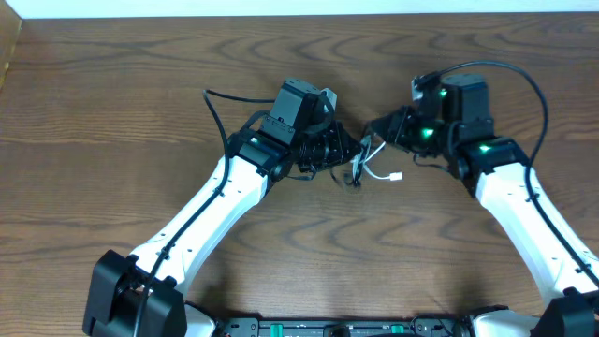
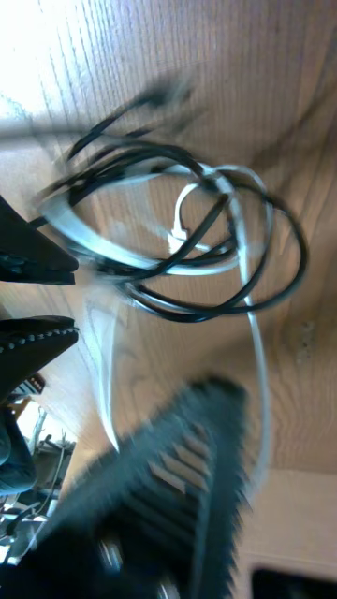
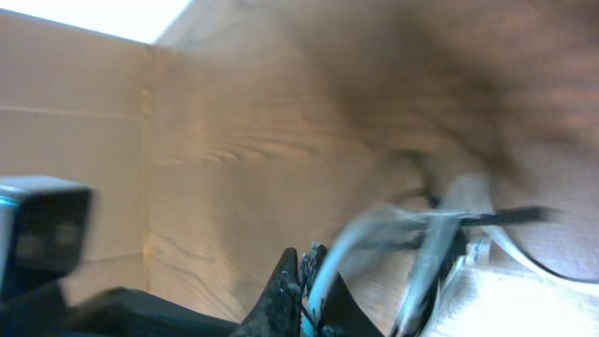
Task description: Untangle cables
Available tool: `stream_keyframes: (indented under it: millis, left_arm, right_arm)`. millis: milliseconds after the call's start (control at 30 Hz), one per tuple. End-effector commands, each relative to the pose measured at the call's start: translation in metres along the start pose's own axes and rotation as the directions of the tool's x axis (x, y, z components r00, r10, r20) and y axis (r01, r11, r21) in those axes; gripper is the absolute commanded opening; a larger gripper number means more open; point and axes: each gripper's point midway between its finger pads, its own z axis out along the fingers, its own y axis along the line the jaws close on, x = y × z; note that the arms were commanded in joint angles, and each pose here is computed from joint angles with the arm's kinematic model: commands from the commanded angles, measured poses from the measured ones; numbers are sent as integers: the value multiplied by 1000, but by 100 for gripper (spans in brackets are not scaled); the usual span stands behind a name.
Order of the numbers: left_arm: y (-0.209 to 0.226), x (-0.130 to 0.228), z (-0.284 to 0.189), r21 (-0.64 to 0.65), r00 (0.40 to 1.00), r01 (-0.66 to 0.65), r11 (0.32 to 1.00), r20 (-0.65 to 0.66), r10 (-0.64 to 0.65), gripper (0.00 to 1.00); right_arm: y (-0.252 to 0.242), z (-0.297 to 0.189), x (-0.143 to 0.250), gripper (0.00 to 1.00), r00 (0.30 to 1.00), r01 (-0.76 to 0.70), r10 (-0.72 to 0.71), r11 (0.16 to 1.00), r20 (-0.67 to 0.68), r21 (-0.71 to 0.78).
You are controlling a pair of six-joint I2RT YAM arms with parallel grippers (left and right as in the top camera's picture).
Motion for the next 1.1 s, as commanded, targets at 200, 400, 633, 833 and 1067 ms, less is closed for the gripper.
stream_keyframes:
  millis: [200,400,633,833,1067]
  left_arm:
    - [-2,3,-1,12,998,-66,998,-16,67,17]
    - [20,2,-1,-96,997,-73,993,2,74,17]
    - [40,-12,4,-198,983,-162,967,49,175,41]
    - [45,-29,28,-185,964,-243,952,64,258,60]
    - [37,-30,55,-72,951,-305,950,39,308,68]
  right_arm:
    - [38,-44,-27,1,999,-34,41,972,26,-232]
    - [8,-39,-20,1,997,-64,67,993,29,-97]
    - [-8,-38,-9,1,997,-80,80,996,-3,-28]
    - [-8,-46,5,1,998,-53,53,999,-38,-12]
    - [-18,-65,27,1,998,11,-6,997,-69,81]
